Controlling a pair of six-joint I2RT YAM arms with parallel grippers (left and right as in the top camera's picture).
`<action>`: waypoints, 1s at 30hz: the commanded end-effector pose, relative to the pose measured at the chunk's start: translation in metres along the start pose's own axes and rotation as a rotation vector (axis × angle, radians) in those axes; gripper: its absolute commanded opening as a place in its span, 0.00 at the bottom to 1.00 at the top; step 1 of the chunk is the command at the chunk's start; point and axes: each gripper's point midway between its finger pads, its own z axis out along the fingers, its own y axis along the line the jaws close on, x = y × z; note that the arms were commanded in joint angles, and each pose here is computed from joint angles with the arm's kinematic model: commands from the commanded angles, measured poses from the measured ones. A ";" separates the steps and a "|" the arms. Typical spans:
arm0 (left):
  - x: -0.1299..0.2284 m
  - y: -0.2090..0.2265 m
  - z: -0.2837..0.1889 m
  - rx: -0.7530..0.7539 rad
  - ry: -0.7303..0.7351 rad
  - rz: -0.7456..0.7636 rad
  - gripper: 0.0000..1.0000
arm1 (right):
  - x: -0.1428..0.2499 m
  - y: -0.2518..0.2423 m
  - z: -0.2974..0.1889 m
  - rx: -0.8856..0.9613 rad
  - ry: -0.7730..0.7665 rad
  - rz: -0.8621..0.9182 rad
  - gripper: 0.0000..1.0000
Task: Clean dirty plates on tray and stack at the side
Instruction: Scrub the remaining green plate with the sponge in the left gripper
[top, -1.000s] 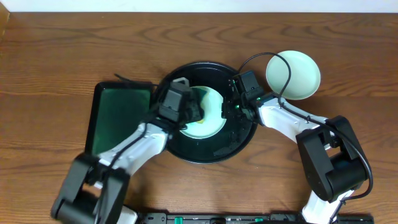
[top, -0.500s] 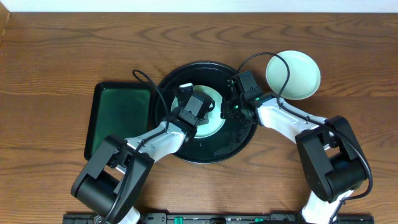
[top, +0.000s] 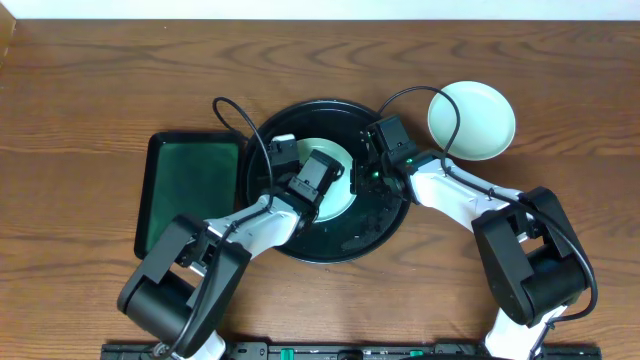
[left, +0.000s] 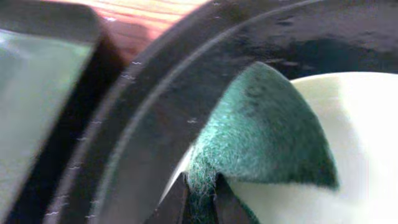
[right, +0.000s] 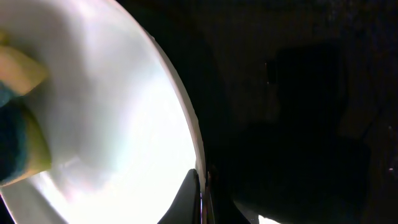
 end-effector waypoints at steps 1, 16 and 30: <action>0.018 -0.054 -0.012 0.353 0.173 -0.041 0.08 | 0.011 -0.017 0.008 0.059 0.033 0.008 0.01; 0.028 -0.052 0.000 0.347 0.190 0.023 0.08 | 0.014 -0.018 0.008 0.064 0.043 -0.001 0.01; -0.034 0.050 -0.002 -0.112 -0.048 0.056 0.07 | 0.019 -0.019 0.004 0.072 0.066 -0.026 0.01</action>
